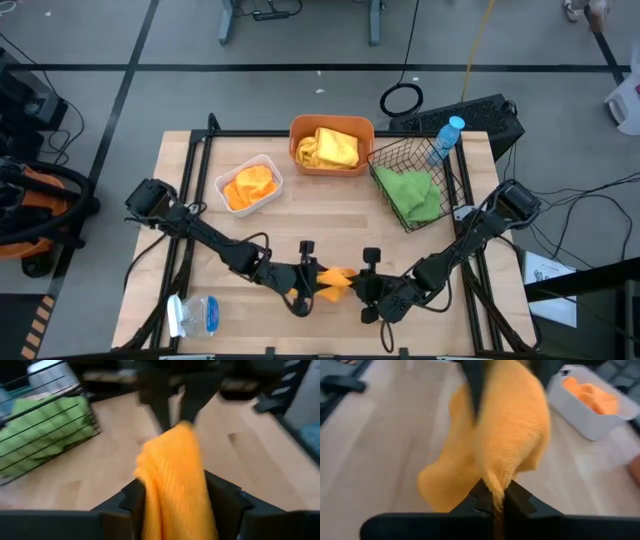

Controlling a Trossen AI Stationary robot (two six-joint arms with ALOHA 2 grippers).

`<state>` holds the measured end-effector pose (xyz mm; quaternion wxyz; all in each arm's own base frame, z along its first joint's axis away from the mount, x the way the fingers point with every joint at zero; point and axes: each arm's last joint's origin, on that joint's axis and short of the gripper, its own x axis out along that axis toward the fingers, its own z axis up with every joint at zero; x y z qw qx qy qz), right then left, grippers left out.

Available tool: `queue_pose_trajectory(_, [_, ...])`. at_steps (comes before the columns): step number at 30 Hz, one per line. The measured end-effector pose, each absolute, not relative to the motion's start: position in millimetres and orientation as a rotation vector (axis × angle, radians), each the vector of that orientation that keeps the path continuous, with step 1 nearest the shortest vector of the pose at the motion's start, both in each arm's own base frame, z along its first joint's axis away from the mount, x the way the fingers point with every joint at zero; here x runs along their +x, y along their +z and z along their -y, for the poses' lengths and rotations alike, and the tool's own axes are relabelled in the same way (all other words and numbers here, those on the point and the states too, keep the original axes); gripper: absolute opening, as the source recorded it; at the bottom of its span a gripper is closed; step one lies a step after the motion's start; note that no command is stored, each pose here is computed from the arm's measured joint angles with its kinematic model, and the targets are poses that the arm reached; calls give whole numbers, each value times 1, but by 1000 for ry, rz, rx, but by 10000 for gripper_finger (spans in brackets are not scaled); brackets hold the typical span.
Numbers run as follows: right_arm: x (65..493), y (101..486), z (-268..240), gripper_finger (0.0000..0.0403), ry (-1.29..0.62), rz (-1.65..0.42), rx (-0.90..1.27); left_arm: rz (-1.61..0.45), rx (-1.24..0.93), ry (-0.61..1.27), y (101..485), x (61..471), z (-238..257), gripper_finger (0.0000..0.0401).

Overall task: Sort microfiber towel by color & place in baskets
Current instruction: Put the orange towel into the white bin

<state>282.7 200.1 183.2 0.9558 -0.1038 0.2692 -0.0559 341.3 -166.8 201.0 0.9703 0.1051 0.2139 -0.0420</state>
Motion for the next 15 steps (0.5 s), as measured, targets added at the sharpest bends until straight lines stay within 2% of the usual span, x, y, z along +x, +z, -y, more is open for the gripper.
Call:
queue_pose_trajectory(5, [272,193,-208,4,-17,-556,-189,-458,262,15,210,327,171,179])
queue_pose_trajectory(9, [261,199,-211,3,-12,-575,-158,-459,250,87,222,314,174,181])
queue_pose_trajectory(15, [254,202,-214,3,-19,-579,-103,-392,116,89,236,305,183,181])
